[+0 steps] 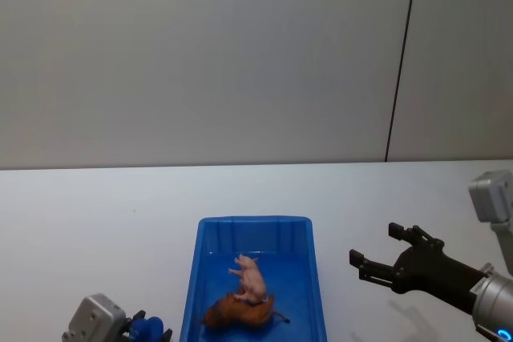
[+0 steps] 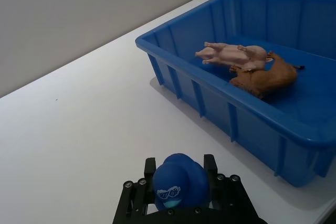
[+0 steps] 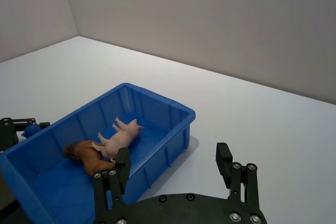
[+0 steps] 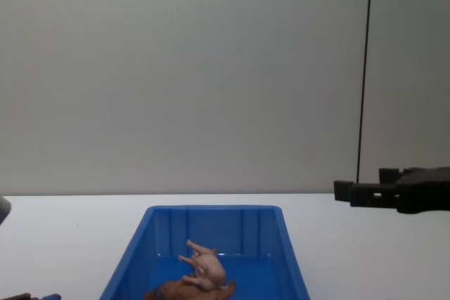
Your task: Pick up the two dolls from the table and place them into the box.
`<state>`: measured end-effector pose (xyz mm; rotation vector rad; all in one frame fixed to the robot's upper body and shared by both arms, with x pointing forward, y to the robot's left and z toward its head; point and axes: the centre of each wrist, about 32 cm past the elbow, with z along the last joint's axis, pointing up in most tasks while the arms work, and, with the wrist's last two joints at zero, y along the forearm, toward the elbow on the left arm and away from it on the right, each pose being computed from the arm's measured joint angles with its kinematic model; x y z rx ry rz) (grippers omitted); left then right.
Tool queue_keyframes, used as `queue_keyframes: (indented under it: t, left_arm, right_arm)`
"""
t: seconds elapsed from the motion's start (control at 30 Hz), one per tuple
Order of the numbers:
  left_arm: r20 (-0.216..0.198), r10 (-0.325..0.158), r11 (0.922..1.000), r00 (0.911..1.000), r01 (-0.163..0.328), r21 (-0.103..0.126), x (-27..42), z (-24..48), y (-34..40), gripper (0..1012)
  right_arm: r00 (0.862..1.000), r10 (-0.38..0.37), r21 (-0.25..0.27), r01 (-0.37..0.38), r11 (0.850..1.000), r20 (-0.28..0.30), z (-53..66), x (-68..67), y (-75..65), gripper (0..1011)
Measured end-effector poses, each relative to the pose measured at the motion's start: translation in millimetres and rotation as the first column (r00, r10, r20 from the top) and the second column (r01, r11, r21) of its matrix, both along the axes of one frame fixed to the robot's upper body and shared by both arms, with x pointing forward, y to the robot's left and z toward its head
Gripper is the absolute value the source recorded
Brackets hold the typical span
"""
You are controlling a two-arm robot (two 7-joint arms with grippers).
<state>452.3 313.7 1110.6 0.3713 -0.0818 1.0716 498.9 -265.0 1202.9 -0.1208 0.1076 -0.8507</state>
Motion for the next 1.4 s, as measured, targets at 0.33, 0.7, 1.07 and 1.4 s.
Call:
queue_keyframes:
  t: [0.33, 0.7, 1.07, 1.4]
  left_arm:
    - [0.034, -0.009, 0.9997, 0.9994, 0.008, 0.023, 13.7, 14.9, -0.9, 457]
    - [0.15, -0.04, 0.998, 0.9878, 0.032, 0.054, 37.1, 56.9, -15.4, 380]
    - [0.266, -0.115, 0.9908, 0.9571, 0.091, 0.1, 69.5, 102.4, -48.8, 382]
    - [0.304, -0.176, 0.9835, 0.9363, 0.154, 0.094, 92.8, 121.0, -78.2, 731]
  right_arm:
    - [1.0, 0.0, 0.0, 0.0, 1.0, 0.0, 0.0, 0.0, 0.0, 1001]
    - [1.0, 0.0, 0.0, 0.0, 1.0, 0.0, 0.0, 0.0, 0.0, 1001]
    - [1.0, 0.0, 0.0, 0.0, 1.0, 0.0, 0.0, 0.0, 0.0, 1001]
    - [1.0, 0.0, 0.0, 0.0, 1.0, 0.0, 0.0, 0.0, 0.0, 1001]
